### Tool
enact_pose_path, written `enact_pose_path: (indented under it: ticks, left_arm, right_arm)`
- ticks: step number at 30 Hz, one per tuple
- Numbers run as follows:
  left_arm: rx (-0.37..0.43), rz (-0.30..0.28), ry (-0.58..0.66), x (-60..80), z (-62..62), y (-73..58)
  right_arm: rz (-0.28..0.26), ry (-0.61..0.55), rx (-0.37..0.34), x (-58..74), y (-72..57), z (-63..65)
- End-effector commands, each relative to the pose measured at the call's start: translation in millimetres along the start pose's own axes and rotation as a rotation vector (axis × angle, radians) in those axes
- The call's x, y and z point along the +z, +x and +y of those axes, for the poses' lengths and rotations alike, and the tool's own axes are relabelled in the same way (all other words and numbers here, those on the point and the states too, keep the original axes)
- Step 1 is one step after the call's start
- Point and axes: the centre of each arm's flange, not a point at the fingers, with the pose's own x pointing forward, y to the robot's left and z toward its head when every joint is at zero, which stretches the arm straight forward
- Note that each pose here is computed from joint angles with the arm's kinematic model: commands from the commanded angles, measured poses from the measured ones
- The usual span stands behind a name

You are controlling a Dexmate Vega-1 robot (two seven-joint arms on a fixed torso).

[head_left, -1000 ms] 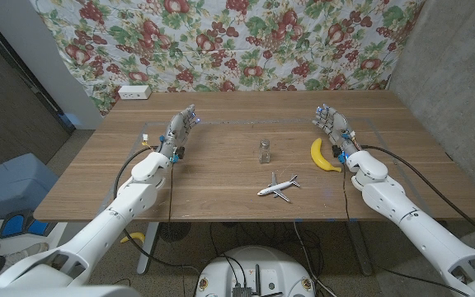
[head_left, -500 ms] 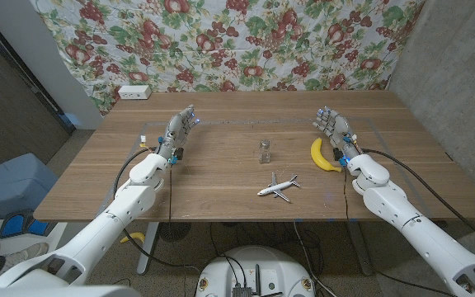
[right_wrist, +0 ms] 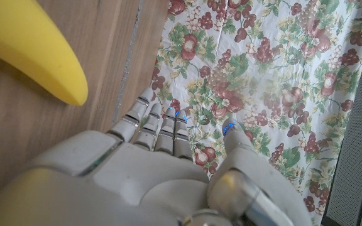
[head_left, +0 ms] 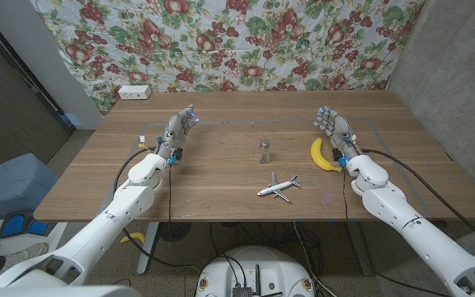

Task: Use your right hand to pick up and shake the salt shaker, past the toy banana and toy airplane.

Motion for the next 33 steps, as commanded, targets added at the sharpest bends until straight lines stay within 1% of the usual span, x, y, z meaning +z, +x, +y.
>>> enact_pose_path:
  ticks: [1, 20, 33]
  left_arm:
    - [-0.002, -0.002, 0.017, 0.0, 1.5, 1.7]
    - [0.013, -0.009, 0.014, -0.4, 4.4, 1.4]
    - [0.011, -0.015, 0.006, -1.1, 4.6, 0.6]
  right_arm:
    - [-0.008, -0.055, -0.012, 4.7, -1.8, 4.7]
    - [-0.015, -0.153, -0.015, 11.6, -1.6, 16.2]
    - [-0.020, -0.228, -0.024, 16.1, -8.9, 26.4]
